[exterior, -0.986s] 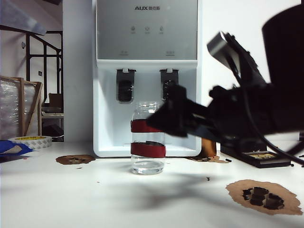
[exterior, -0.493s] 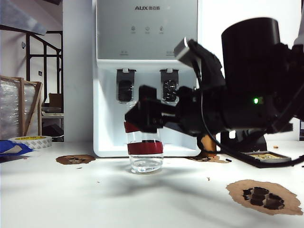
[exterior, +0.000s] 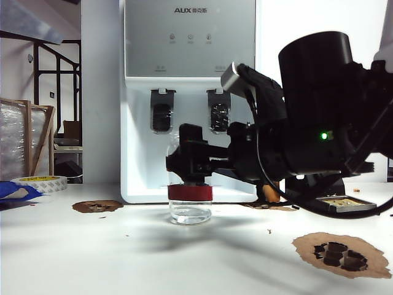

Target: Pick up the water bottle with two loops of red belts, then reach the front water dispenser and gently press the gray-black baffle horizontally to get a little water.

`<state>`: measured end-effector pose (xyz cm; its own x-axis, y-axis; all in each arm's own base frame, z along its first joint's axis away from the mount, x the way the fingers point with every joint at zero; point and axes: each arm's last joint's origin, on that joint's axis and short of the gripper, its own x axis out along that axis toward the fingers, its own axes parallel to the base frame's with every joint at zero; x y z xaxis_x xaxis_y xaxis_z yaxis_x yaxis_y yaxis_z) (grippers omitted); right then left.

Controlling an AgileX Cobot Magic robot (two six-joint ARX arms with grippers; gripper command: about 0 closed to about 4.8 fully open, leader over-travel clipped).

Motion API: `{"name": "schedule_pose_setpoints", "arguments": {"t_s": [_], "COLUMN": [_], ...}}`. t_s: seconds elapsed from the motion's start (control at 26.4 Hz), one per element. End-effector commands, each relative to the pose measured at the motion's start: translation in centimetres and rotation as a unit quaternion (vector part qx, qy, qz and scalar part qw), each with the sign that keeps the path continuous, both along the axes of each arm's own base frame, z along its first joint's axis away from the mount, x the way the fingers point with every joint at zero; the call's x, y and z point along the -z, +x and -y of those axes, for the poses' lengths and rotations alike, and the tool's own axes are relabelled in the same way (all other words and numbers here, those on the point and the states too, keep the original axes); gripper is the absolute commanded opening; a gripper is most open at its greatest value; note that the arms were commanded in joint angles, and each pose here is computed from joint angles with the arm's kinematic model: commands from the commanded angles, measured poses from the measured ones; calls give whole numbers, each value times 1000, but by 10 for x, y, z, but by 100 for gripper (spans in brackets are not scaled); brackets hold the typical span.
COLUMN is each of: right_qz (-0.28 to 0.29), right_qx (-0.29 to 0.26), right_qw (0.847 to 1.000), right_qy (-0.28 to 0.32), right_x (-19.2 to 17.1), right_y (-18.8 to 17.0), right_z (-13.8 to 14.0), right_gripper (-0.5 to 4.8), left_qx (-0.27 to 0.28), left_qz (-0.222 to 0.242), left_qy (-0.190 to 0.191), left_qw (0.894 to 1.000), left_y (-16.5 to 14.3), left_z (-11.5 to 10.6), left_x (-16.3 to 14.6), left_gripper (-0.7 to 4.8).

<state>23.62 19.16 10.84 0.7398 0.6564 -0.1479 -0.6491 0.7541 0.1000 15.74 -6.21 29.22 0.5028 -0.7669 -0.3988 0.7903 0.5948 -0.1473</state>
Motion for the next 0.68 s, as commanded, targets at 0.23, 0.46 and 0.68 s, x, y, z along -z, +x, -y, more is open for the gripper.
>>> {"name": "schedule_pose_setpoints", "arguments": {"t_s": [0.23,0.46,0.68], "right_qz": [-4,-36,-11], "right_qx": [18,24,31], "right_qw": [1000,999,999], "right_qy": [-7,-19,1], "right_x": [-1,11,3], "right_y": [5,6,12], "right_z": [-3,-3,-7], "right_gripper": [479,479,479], "left_qx": [16,16,16], "left_qz": [3,1,1], "left_qy": [-1,0,0], "left_qw": [1000,1000,1000], "left_y": [-2,-2,-2], "left_z": [5,5,5], "left_x": [-2,-1,-1], "left_gripper": [463,463,463]}}
